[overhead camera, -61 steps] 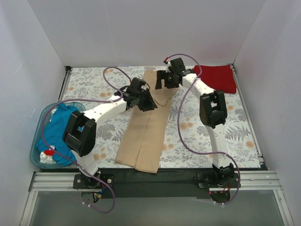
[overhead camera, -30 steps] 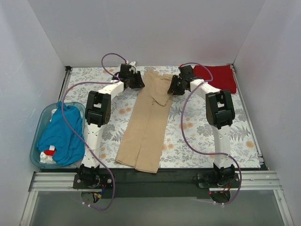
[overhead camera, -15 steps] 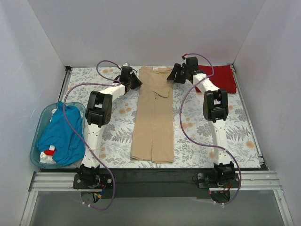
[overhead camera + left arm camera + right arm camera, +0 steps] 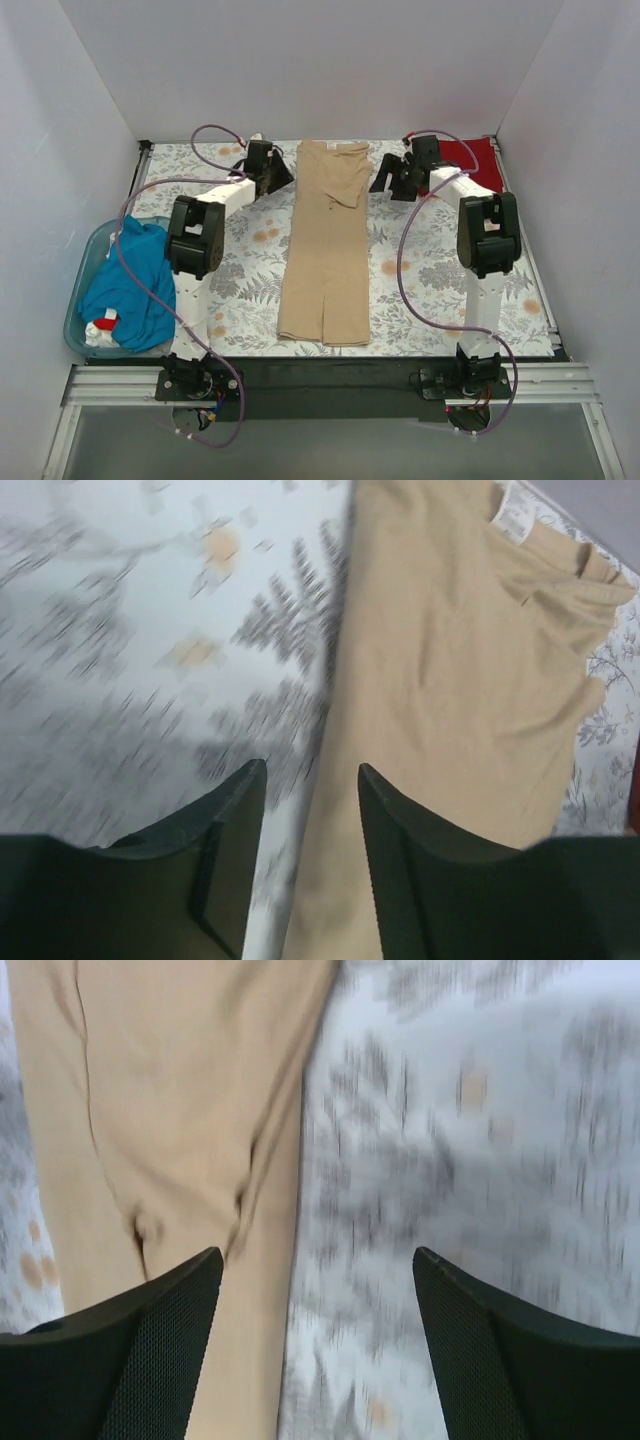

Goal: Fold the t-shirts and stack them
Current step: Fold the tshirt

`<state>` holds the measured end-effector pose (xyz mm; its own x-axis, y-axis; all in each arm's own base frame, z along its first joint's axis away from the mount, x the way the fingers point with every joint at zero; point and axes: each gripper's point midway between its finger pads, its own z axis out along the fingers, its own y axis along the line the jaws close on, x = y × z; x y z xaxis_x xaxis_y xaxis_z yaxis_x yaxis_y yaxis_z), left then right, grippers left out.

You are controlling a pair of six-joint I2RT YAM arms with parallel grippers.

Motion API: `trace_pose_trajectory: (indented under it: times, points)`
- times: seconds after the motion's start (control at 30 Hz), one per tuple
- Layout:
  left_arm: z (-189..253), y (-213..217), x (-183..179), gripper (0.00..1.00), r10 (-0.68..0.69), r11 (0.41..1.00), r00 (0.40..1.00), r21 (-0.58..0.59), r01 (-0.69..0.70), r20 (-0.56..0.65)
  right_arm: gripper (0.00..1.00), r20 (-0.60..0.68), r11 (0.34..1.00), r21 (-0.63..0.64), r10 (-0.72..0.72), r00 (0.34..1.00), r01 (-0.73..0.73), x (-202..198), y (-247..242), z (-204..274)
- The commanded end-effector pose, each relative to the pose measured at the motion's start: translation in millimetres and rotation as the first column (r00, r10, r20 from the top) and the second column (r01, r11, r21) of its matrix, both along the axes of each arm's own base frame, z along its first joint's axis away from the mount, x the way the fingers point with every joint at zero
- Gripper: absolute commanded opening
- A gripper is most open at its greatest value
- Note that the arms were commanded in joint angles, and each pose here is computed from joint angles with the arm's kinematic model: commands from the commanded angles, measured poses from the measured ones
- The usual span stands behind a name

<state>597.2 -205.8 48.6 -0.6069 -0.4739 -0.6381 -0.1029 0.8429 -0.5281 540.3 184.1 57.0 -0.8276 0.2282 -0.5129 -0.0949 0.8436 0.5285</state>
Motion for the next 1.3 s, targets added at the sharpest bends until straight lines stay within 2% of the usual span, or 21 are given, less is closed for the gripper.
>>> trace_pose_trajectory:
  times: [0.0, 0.03, 0.07, 0.1, 0.13, 0.17, 0.2, 0.23, 0.27, 0.3, 0.37, 0.43, 0.47, 0.6, 0.83, 0.9, 1.03, 1.13, 1.27]
  points:
    - [104.0, 36.6, -42.5, 0.39, 0.126, 0.992, 0.991, -0.010, -0.126, 0.054, 0.82, 0.069, 0.999, -0.044, 0.014, 0.998, -0.011, -52.3, 3.7, 50.1]
    - [70.6, 43.4, -76.4, 0.36, 0.139, 0.990, 0.989, 0.009, -0.139, -0.052, 0.80, -0.009, 0.997, -0.075, 0.024, 1.000, -0.024, -88.9, -1.1, 19.7]
    - [90.3, 42.6, -103.2, 0.34, 0.152, 0.988, 0.986, -0.012, -0.153, -0.072, 0.76, -0.021, 0.996, -0.085, 0.038, 0.999, -0.040, -108.4, 3.8, 17.3]
    - [81.6, 41.2, -127.0, 0.31, 0.142, 0.990, 0.984, 0.009, -0.142, -0.112, 0.75, 0.023, 0.996, -0.074, 0.043, 0.999, -0.042, -122.0, 4.8, 36.6]
    - [58.6, 44.4, -158.6, 0.30, 0.137, 0.990, 0.975, 0.053, -0.130, -0.177, 0.74, 0.002, 0.996, -0.070, 0.051, 0.999, -0.051, -142.3, 4.5, 30.5]
    - [47.8, 42.2, -192.4, 0.29, 0.145, 0.987, 0.960, 0.106, -0.123, -0.239, 0.71, -0.063, 0.994, -0.080, 0.074, 0.995, -0.079, -179.6, 4.3, 6.0]
    - [60.1, 38.5, -215.1, 0.24, 0.128, 0.989, 0.964, 0.097, -0.108, -0.234, 0.71, -0.033, 0.993, -0.075, 0.084, 0.996, -0.087, -198.2, 3.9, 16.0]
    - [34.6, 44.1, -253.6, 0.21, 0.121, 0.988, 0.942, 0.128, -0.085, -0.312, 0.71, -0.039, 0.992, -0.081, 0.095, 0.995, -0.098, -215.0, 3.4, 12.4]
    - [31.3, 33.8, -276.5, 0.19, 0.086, 0.991, 0.939, 0.121, -0.048, -0.332, 0.70, -0.103, 0.986, -0.096, 0.124, 0.987, -0.134, -251.7, 3.9, -10.1]
    - [43.1, 28.5, -293.4, 0.17, 0.079, 0.995, 0.944, 0.075, -0.058, -0.321, 0.69, -0.076, 0.987, -0.086, 0.131, 0.988, -0.138, -263.6, 5.7, -1.7]
    - [17.4, 28.8, -337.7, 0.16, 0.062, 0.994, 0.918, 0.103, -0.023, -0.391, 0.65, -0.131, 0.987, -0.065, 0.138, 0.982, -0.148, -298.3, 7.1, -14.5]
    - [17.0, 28.6, -356.4, 0.14, 0.061, 0.996, 0.916, 0.087, -0.029, -0.397, 0.63, -0.085, 0.988, -0.045, 0.145, 0.986, -0.149, -308.7, 11.3, -1.7]
    - [7.6, 30.5, -373.7, 0.13, 0.053, 0.993, 0.906, 0.118, -0.003, -0.421, 0.61, -0.076, 0.986, -0.048, 0.155, 0.985, -0.159, -314.8, 13.6, 0.6]
    - [4.0, 36.3, -390.3, 0.06, 0.049, 0.989, 0.902, 0.144, 0.014, -0.429, 0.60, -0.048, 0.982, -0.058, 0.178, 0.983, -0.181, -335.7, 20.7, 7.2]
    - [25.9, 11.9, -386.2, 0.02, -0.064, 0.995, 0.938, 0.055, 0.088, -0.340, 0.56, -0.061, 0.979, -0.064, 0.190, 0.980, -0.194, -345.7, 28.8, 4.4]
    - [23.2, 3.5, -389.7, 0.00, -0.112, 0.991, 0.930, 0.031, 0.131, -0.349, 0.55, -0.065, 0.977, -0.066, 0.197, 0.978, -0.201, -346.5, 31.5, 2.6]
    - [-3.6, 6.9, -413.5, 0.00, -0.100, 0.987, 0.890, 0.070, 0.146, -0.445, 0.54, -0.067, 0.976, -0.063, 0.205, 0.976, -0.209, -348.1, 35.8, 1.5]
    - [-23.3, 23.5, -432.6, 0.00, -0.009, 0.989, 0.855, 0.120, 0.084, -0.519, 0.54, -0.084, 0.974, -0.071, 0.208, 0.975, -0.214, -352.3, 34.7, -6.0]
    - [-28.3, 23.0, -447.7, 0.00, -0.014, 0.992, 0.842, 0.098, 0.079, -0.539, 0.53, -0.102, 0.972, -0.074, 0.213, 0.972, -0.221, -358.9, 33.6, -14.7]
